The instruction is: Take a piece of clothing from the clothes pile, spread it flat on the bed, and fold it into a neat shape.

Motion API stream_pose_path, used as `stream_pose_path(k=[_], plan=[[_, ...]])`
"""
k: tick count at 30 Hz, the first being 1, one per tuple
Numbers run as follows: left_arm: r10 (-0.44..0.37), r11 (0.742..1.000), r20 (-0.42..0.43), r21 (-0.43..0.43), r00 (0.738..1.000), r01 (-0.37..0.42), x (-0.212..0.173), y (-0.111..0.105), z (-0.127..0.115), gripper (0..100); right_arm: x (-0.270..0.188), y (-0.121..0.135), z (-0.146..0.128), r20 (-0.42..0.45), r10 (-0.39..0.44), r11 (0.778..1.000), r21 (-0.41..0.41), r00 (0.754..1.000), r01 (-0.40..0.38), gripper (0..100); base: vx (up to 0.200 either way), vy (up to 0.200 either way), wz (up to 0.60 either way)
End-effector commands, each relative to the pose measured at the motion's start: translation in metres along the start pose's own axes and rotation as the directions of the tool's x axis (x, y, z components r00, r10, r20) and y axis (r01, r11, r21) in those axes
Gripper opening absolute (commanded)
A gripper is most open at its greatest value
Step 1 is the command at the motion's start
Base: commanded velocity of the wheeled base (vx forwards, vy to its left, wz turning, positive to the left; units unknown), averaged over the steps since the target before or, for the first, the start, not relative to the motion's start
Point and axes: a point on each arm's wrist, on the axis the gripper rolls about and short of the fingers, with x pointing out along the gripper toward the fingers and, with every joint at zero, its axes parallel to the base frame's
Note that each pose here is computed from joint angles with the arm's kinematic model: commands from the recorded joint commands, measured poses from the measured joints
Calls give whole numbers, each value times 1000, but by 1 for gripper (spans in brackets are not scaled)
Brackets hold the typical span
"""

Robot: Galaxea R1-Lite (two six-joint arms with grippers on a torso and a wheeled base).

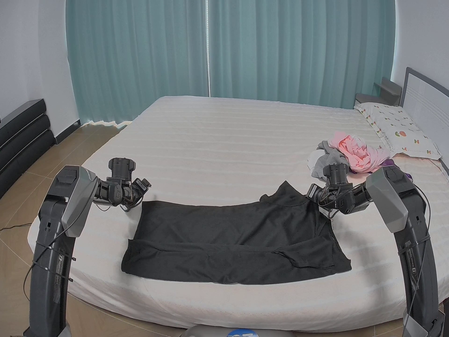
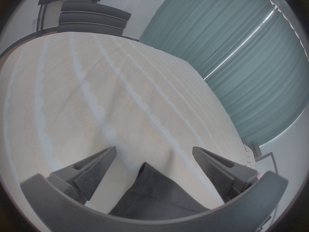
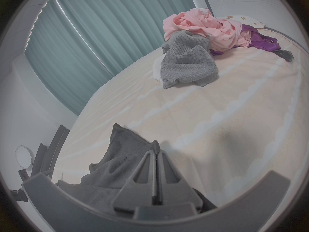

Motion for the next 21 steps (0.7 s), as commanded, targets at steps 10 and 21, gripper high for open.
stream_pose_path(k=[10,21], plan=[[7,1000,-139,11,990,-6,-1,-3,-11,100,-3,4,1,8,-5,1000,-1,1000,5,0,0,0,0],[-77,997,-210,10,975,81,-12,-7,-14,100,-4,6,1,9,-1,1000,0,1000,1,0,0,0,0]])
